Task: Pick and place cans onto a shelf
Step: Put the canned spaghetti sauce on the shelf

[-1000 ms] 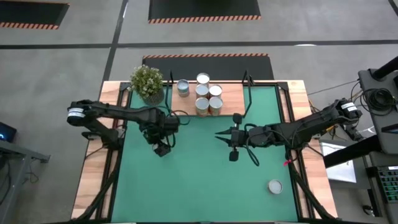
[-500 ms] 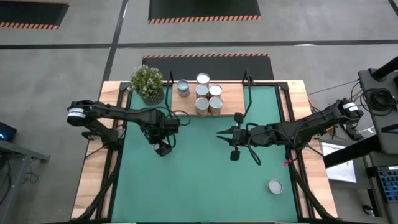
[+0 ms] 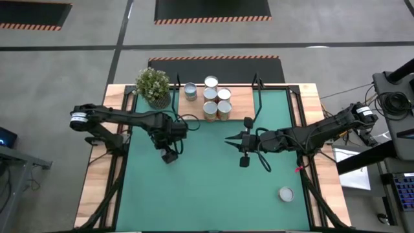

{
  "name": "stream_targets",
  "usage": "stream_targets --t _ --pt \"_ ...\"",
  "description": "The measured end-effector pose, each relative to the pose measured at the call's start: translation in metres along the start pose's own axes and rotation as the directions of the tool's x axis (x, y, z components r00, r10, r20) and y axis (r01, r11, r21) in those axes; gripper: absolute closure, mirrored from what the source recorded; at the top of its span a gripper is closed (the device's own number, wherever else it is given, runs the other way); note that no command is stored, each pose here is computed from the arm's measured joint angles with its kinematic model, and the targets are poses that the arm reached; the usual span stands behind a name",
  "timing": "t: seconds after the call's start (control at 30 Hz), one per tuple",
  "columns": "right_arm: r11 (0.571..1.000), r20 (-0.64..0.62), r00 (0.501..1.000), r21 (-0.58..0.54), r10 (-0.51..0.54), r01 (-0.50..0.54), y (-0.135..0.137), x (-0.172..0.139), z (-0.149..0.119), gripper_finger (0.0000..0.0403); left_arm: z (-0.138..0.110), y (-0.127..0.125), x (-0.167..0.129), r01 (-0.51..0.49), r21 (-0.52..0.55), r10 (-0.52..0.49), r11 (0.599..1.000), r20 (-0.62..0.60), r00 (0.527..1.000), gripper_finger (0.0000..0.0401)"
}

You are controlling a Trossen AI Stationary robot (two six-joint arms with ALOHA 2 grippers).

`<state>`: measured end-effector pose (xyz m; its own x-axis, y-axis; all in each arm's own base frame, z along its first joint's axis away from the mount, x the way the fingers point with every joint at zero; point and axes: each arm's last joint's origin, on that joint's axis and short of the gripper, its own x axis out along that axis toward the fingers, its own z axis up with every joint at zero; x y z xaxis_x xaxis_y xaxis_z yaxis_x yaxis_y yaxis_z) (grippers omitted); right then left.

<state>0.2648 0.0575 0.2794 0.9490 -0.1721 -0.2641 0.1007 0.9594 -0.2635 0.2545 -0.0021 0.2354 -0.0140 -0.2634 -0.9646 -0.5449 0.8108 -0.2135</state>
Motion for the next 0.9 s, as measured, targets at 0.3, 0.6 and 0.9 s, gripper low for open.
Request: stream_targets --t 0.3,0.6,0.9 --pt "1.0 -0.024 1.0 -0.007 0.004 -0.004 0.0 0.0 -0.003 0.036 -0.039 -0.055 -0.022 -0.313 0.262 0.191 0.913 0.402 0.896 0.0072" --pt "1.0 -0.002 1.0 -0.001 0.001 -0.001 0.0 0.0 0.0 0.036 -0.098 -0.069 0.01 -0.467 0.255 0.164 0.847 0.71 0.685 0.0072" --pt "1.0 0.022 1.0 -0.004 0.005 -0.005 0.0 0.0 0.002 0.036 -0.106 -0.038 0.033 -0.371 0.184 0.068 0.91 0.817 0.573 0.0072"
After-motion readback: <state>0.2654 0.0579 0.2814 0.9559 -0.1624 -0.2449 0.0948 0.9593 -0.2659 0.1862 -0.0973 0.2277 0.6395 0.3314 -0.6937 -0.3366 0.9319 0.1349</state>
